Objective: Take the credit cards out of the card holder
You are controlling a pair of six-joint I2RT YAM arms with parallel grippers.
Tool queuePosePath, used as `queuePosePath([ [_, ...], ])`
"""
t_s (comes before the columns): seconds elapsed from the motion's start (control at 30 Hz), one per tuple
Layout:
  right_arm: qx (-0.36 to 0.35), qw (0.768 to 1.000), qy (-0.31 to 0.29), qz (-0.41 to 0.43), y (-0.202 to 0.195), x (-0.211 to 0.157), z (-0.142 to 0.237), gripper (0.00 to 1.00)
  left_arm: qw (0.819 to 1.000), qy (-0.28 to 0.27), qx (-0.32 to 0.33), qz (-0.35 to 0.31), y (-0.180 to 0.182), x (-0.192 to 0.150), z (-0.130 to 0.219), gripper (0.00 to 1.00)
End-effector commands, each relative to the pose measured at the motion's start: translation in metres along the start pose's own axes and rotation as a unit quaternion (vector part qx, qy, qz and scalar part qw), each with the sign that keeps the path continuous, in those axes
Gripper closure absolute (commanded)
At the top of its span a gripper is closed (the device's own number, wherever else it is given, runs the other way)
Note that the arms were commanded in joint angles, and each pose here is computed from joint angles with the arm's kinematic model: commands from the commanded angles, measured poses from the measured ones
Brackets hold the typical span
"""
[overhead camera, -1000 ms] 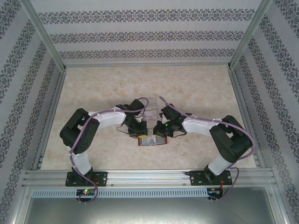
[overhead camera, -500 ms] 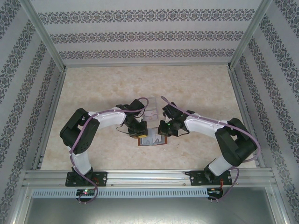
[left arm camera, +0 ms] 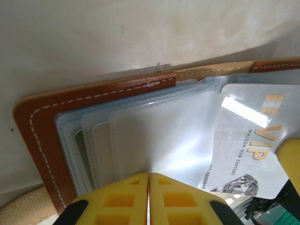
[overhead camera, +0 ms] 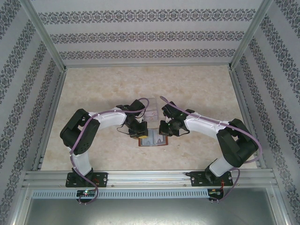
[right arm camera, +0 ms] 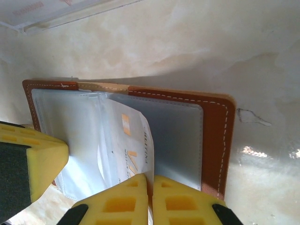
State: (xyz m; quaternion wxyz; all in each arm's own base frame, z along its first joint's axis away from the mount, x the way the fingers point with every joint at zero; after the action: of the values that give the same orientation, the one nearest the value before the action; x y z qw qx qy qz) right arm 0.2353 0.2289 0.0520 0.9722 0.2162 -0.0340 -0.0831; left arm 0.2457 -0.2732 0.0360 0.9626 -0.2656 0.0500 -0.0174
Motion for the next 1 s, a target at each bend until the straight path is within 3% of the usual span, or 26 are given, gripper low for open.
queuePosePath([
  [0.0,-0.057,0.998,0.000,0.007,-0.017,-0.003,0.001,0.92,0.999,0.019,0.037,0.005,0.013,-0.008,-0.006,0.91],
  [0.17,-0.062,0.998,-0.001,0.012,-0.015,-0.004,0.002,0.92,0.999,0.018,0.036,0.004,0.013,-0.008,-0.005,0.91],
  [0.33,-0.020,1.000,0.017,0.007,0.002,-0.009,-0.005,0.91,0.999,0.018,0.036,0.004,0.013,-0.007,-0.006,0.91],
  [0.5,-0.009,1.000,0.021,0.011,0.013,-0.012,-0.004,0.85,0.999,0.018,0.035,0.004,0.013,-0.007,-0.006,0.91],
  [0.97,0.015,1.000,0.017,0.008,0.027,-0.014,0.005,0.85,0.999,0.015,0.031,0.002,0.010,-0.006,-0.004,0.91],
])
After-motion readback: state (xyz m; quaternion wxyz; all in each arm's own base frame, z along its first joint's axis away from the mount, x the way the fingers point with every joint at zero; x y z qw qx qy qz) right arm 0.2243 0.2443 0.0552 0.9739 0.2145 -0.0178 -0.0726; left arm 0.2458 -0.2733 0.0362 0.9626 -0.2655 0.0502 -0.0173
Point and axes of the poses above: each hand's point on the last joint's axis, 136 mm out from that joint toward the fingers, its own z axis back along the fingers, its own y axis along the line the jaws close on, x = y × z, the point moved 1 cm from there along z, back along the fingers, and after that the axes turned 6 degrees about -z, right-handed, at the moved point
